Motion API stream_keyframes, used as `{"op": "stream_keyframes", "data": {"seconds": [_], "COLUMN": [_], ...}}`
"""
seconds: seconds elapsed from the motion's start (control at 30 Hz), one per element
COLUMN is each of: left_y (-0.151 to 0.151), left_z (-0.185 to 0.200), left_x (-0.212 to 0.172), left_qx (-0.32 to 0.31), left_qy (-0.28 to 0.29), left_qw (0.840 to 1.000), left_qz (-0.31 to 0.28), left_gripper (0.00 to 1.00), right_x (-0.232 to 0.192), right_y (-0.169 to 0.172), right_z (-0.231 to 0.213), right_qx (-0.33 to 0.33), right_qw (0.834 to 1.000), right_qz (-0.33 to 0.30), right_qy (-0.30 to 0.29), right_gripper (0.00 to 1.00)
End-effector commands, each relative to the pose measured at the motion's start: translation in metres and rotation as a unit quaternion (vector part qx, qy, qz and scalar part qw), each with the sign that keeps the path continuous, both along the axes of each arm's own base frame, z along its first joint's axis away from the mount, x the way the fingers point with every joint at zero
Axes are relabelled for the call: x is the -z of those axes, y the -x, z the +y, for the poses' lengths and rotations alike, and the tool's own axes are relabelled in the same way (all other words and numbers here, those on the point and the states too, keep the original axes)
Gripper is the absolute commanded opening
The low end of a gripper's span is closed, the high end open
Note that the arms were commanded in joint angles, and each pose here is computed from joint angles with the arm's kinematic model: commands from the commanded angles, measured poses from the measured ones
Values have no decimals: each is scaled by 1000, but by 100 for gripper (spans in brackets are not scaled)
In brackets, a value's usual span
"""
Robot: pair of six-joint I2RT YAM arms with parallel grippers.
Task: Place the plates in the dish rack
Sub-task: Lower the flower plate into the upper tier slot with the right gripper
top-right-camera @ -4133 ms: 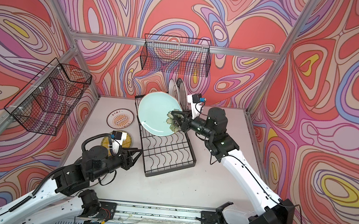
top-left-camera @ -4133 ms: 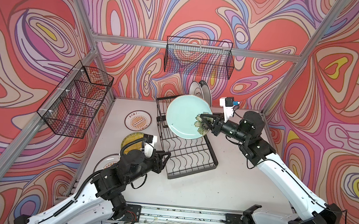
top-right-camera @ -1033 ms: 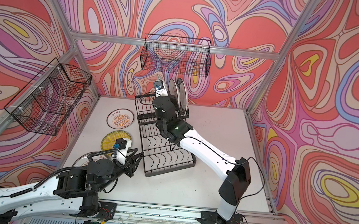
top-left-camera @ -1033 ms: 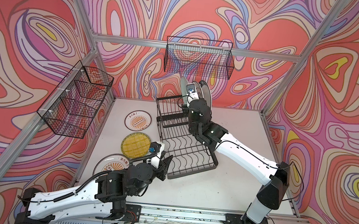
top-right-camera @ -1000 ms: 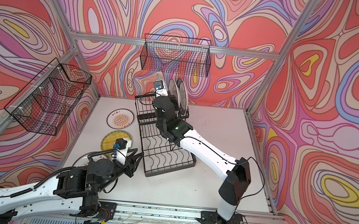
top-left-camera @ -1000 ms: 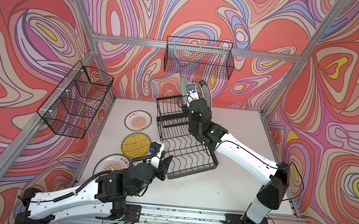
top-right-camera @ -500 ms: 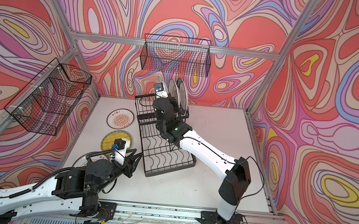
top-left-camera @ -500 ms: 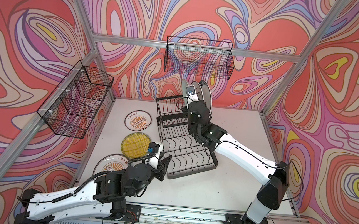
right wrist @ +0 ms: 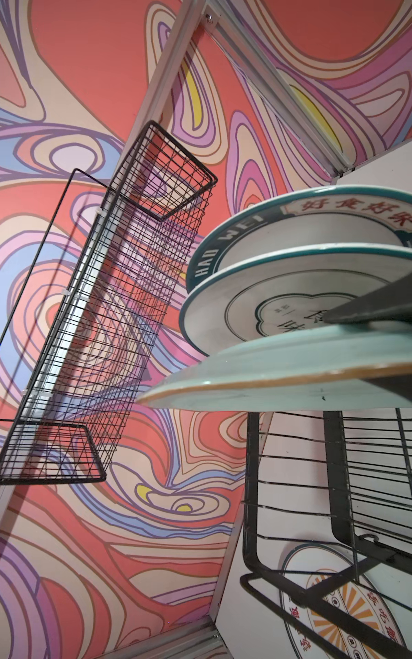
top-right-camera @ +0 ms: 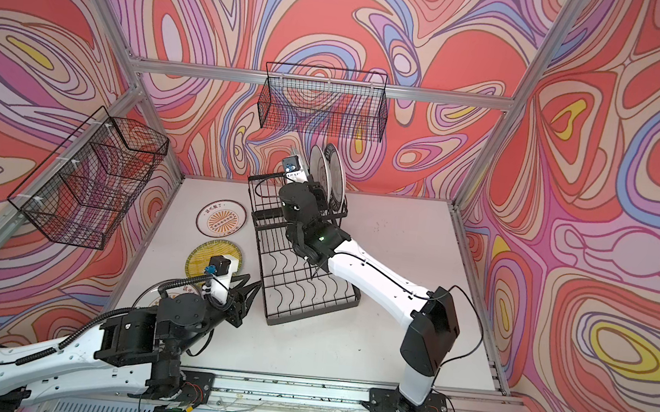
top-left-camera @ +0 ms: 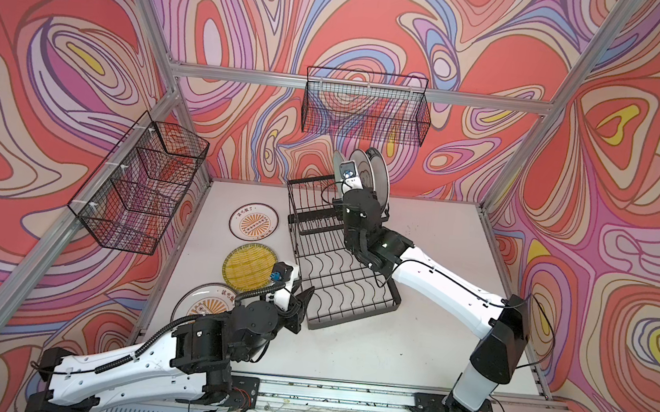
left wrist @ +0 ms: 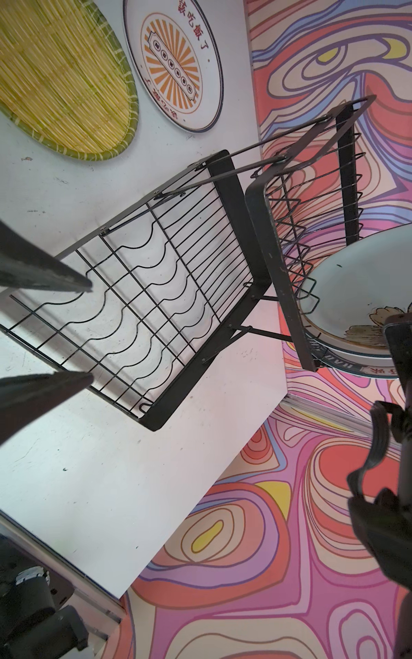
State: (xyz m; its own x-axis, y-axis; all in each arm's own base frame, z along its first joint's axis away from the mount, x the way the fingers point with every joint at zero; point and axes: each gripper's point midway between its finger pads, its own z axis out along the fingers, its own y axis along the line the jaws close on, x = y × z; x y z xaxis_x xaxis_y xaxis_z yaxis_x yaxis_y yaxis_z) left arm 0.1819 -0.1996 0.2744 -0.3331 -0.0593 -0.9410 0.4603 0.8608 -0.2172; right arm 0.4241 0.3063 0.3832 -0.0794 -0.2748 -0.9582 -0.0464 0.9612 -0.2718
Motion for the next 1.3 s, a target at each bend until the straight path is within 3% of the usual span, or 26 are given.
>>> {"op": "stream_keyframes", "data": {"seconds": [0.0, 1.27], "left_y": [0, 1], "left_z": [6, 8], "left_x": [6, 4], "left_qx": [-11, -11], "left_qy": [-3, -3], "left_qw": [1000, 1000], "left_qz": [5, 1], "left_gripper": [40, 40], "right_x": [-25, 14], "right_y": [1, -9], "right_z": [-2, -6], "right_qx": [11, 52], "right_qw": [998, 998], "right_qz": [-34, 2], "right_qy": [-52, -33], "right_gripper": [0, 0]}}
